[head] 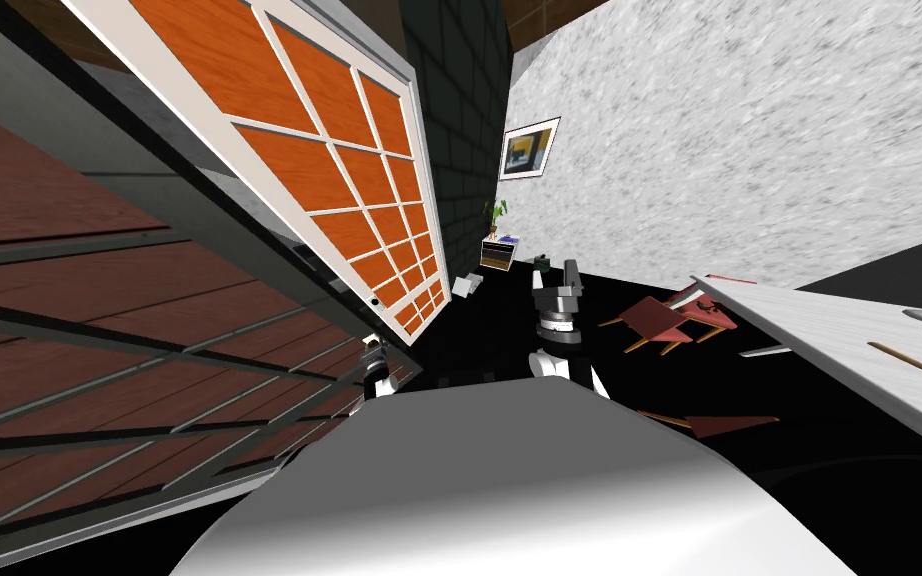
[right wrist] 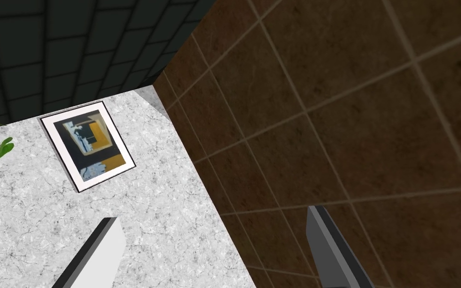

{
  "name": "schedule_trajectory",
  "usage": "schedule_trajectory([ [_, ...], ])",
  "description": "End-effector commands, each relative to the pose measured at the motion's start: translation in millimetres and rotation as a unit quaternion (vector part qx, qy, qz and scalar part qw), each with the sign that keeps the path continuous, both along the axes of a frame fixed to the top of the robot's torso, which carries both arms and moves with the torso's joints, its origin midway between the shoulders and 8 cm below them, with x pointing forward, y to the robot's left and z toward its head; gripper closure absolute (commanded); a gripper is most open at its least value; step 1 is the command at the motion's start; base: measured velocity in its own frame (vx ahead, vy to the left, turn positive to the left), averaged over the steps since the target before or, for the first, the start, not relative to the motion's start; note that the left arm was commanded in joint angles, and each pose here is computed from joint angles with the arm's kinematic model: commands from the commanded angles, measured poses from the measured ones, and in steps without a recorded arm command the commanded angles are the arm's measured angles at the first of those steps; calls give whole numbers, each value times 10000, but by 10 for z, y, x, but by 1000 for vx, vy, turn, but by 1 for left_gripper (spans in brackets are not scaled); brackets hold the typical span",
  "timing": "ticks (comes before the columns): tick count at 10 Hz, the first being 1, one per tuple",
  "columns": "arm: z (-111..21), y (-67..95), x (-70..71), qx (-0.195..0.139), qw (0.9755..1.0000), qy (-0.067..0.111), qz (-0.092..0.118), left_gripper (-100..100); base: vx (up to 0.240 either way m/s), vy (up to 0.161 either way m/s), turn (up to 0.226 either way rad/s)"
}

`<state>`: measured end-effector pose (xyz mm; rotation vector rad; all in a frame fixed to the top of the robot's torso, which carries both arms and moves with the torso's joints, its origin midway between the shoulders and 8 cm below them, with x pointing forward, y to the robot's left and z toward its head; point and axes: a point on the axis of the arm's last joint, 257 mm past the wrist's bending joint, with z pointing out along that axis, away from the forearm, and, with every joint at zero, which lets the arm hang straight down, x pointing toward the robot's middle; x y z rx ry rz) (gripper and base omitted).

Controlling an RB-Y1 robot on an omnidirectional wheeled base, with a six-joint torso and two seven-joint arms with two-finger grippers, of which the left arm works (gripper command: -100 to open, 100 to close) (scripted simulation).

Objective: Pull the door open

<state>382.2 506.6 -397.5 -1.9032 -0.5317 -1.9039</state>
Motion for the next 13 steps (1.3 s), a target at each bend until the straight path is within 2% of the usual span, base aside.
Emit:
schedule_trajectory([
  [1,-1,-2,2,1,10000,5,-2,100,-17,5,4],
  [5,-1,-2,2,1,10000,5,-2,100,-4,1,-4],
  [10,1,-274,152,-23,9989,-6,-475,100,-217,1,-61],
  [11,1,-274,152,-23,9989,-6,-475,100,-190,-15,-41],
  [13,-3,-439,225,-45,9972,-8,-744,100,-212,8,-67],
])
